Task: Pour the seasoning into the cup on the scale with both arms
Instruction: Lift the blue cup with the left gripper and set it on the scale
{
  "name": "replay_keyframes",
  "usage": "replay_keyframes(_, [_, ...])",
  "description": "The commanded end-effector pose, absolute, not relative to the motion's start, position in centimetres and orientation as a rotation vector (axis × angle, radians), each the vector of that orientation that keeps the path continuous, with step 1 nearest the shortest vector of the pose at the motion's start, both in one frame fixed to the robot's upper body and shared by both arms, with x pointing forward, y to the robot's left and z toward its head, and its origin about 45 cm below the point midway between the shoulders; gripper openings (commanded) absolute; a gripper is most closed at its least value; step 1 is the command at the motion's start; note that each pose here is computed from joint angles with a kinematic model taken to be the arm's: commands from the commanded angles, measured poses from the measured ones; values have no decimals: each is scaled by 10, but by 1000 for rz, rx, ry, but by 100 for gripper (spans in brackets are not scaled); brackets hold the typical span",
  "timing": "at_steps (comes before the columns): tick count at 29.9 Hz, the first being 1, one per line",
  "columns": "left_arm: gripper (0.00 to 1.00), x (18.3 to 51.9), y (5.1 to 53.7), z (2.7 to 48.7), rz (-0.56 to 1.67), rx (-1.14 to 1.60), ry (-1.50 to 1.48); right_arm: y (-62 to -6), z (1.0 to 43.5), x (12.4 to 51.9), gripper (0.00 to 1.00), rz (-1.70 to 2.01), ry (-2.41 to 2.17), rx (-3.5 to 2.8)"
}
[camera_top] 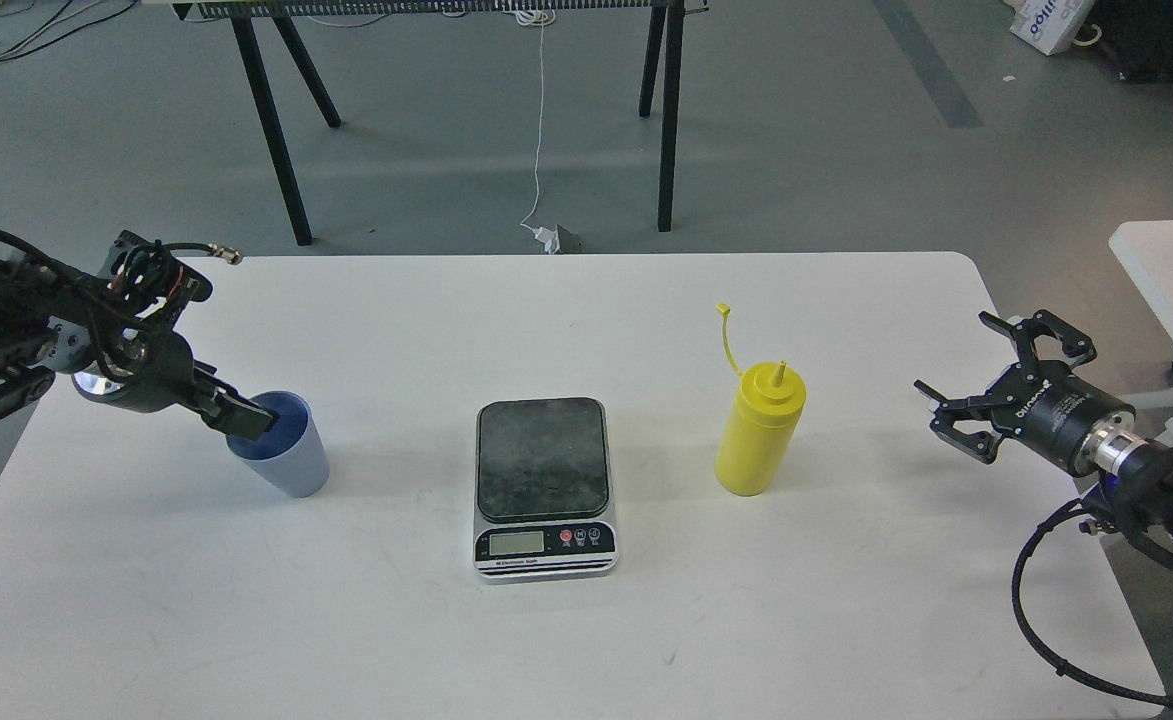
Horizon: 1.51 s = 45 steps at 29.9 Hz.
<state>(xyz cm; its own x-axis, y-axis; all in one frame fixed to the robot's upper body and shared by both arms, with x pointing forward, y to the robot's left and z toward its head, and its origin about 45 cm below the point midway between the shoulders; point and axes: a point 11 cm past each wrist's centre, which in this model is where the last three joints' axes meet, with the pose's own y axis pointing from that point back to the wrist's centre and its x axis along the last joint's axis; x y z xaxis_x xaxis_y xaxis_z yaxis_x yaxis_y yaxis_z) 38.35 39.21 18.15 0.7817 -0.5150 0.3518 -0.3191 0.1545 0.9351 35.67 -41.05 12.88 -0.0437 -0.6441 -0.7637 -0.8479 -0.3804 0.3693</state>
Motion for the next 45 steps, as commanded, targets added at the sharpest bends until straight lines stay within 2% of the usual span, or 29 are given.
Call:
replay_keyframes(1, [100, 375, 394, 169, -172, 1443, -692, -411, 126, 354, 98, 1399, 1610, -2004])
replay_keyframes(6, [96, 374, 394, 168, -163, 1436, -686, -411, 126, 354, 98, 1400, 1610, -2006])
replay_keyframes(18, [52, 373, 394, 167, -141, 1419, -664, -413, 122, 350, 98, 1411, 1617, -1996])
replay_keyframes(21, [47, 373, 394, 168, -141, 1420, -666, -413, 121, 348, 98, 1414, 1619, -1991])
replay_keyframes(25, [22, 373, 394, 167, -143, 1421, -665, -414, 121, 348, 98, 1413, 1619, -1990])
replay_keyframes(26, [11, 373, 394, 167, -143, 1421, -665, -414, 121, 348, 98, 1413, 1620, -1991])
replay_keyframes(27, [7, 374, 393, 168, -139, 1418, -666, -414, 121, 348, 98, 1413, 1620, -1991])
replay_keyframes(30, [3, 374, 396, 169, -135, 1424, -665, -413, 120, 348, 98, 1416, 1621, -1991])
replay_keyframes(39, [1, 385, 393, 183, -104, 1422, -695, -414, 118, 346, 98, 1422, 1624, -1989])
replay_keyframes(43, [1, 414, 368, 224, -25, 1359, -779, -414, 118, 346, 98, 1423, 1626, -1988])
replay_keyframes(45, [1, 430, 332, 245, 11, 1271, -825, -414, 118, 346, 98, 1423, 1626, -1988])
